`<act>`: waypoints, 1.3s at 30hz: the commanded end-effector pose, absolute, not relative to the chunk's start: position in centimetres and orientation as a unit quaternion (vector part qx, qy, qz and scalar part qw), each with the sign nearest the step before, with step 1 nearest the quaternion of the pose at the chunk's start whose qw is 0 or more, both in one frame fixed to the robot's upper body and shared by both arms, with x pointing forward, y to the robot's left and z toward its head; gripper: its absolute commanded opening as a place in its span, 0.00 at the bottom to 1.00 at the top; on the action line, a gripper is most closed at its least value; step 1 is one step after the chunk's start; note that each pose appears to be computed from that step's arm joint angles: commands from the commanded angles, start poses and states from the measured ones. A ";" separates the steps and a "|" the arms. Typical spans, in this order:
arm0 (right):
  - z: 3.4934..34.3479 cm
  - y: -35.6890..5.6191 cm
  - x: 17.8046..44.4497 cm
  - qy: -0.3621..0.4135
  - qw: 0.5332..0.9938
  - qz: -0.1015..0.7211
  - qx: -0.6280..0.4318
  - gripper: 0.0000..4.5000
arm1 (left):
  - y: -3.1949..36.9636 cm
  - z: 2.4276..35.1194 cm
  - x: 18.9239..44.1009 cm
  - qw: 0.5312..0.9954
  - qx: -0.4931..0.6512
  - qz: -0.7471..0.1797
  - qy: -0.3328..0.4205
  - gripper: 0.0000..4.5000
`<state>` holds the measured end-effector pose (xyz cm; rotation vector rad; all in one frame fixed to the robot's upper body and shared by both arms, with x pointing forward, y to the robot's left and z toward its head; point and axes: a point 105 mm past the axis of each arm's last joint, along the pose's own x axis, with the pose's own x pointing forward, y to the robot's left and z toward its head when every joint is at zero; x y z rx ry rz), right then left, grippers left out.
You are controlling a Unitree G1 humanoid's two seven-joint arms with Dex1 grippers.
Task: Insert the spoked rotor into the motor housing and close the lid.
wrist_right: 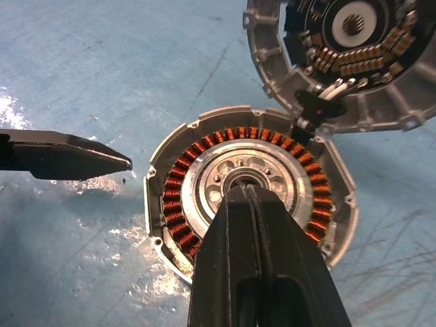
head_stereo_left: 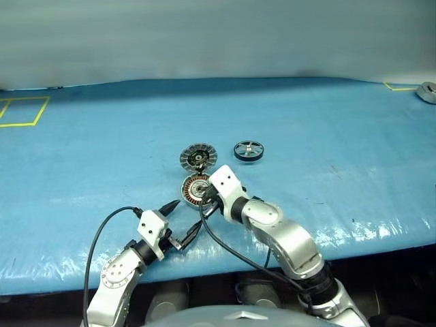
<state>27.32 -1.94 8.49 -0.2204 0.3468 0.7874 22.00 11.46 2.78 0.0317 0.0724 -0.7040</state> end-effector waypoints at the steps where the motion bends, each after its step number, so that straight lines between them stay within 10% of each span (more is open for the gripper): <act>1: 10.9 -3.8 27.5 0.146 0.907 0.373 -0.129 0.00 | 11.5 3.5 22.1 0.939 0.018 -0.343 0.020 1.00; 8: 12.4 -12.0 32.5 0.186 0.936 0.229 -0.191 0.13 | 11.4 3.6 22.5 0.936 0.023 -0.351 0.017 1.00; 16: 13.8 -13.8 36.9 0.181 0.943 0.195 -0.199 0.71 | 11.3 3.7 22.6 0.936 0.021 -0.352 0.014 1.00; 39: 10.2 -12.5 41.8 0.239 0.915 0.282 -0.161 0.71 | 11.4 3.6 22.5 0.944 0.017 -0.330 0.011 1.00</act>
